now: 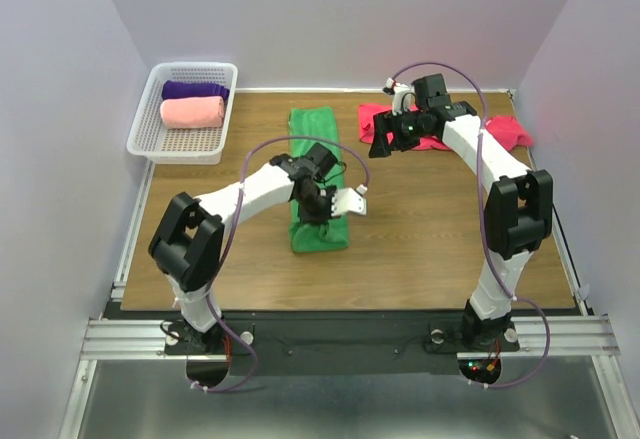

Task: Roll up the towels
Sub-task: Fold the towel

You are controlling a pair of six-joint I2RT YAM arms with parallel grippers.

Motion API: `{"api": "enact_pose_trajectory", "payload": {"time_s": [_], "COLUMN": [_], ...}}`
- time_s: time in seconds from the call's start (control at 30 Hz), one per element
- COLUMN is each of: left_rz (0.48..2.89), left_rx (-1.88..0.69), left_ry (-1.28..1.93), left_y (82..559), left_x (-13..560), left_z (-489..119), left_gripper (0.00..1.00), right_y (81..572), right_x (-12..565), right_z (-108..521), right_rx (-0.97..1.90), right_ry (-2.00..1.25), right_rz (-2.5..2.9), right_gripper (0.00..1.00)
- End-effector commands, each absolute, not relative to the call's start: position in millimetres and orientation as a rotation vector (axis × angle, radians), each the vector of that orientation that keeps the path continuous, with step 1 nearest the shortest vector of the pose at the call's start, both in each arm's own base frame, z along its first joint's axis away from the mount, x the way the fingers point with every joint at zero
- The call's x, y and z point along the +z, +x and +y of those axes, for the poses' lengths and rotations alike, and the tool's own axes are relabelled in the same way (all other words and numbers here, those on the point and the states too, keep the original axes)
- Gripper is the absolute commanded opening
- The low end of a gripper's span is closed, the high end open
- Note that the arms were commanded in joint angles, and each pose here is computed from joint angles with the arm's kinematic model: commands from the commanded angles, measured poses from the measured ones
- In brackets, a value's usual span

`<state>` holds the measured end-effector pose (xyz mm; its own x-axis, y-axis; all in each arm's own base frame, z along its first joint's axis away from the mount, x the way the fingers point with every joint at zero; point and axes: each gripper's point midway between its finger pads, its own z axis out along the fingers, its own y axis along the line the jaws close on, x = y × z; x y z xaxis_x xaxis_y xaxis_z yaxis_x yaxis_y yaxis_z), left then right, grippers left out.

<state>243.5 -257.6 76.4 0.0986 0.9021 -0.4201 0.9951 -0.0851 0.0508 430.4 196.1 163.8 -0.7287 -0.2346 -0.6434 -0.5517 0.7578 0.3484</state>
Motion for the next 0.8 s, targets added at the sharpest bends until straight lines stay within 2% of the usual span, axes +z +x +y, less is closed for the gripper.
{"api": "enact_pose_trajectory", "payload": {"time_s": [0.0, 0.33, 0.6, 0.77], "left_rz": [1.820, 1.821, 1.830, 1.824], "left_rx": [-0.357, -0.273, -0.250, -0.227], "left_ry": [2.070, 2.004, 2.001, 1.965], "left_y": [280.2, 344.0, 357.8, 367.3], "left_x": [90.0, 88.9, 79.3, 80.0], "left_z": [-257.4, -263.0, -266.0, -267.6], "left_gripper": [0.00, 0.00, 0.01, 0.18], "right_y": [432.7, 435.0, 434.1, 430.7], "right_x": [174.6, 165.1, 159.7, 155.1], "right_z": [195.8, 189.3, 188.9, 187.7], "right_rx": [0.728, 0.715, 0.732, 0.737], "right_ry": [-0.610, -0.604, -0.600, -0.595], "right_rz": [2.327, 2.346, 2.359, 2.373], "right_gripper": [0.80, 0.80, 0.80, 0.80]}}
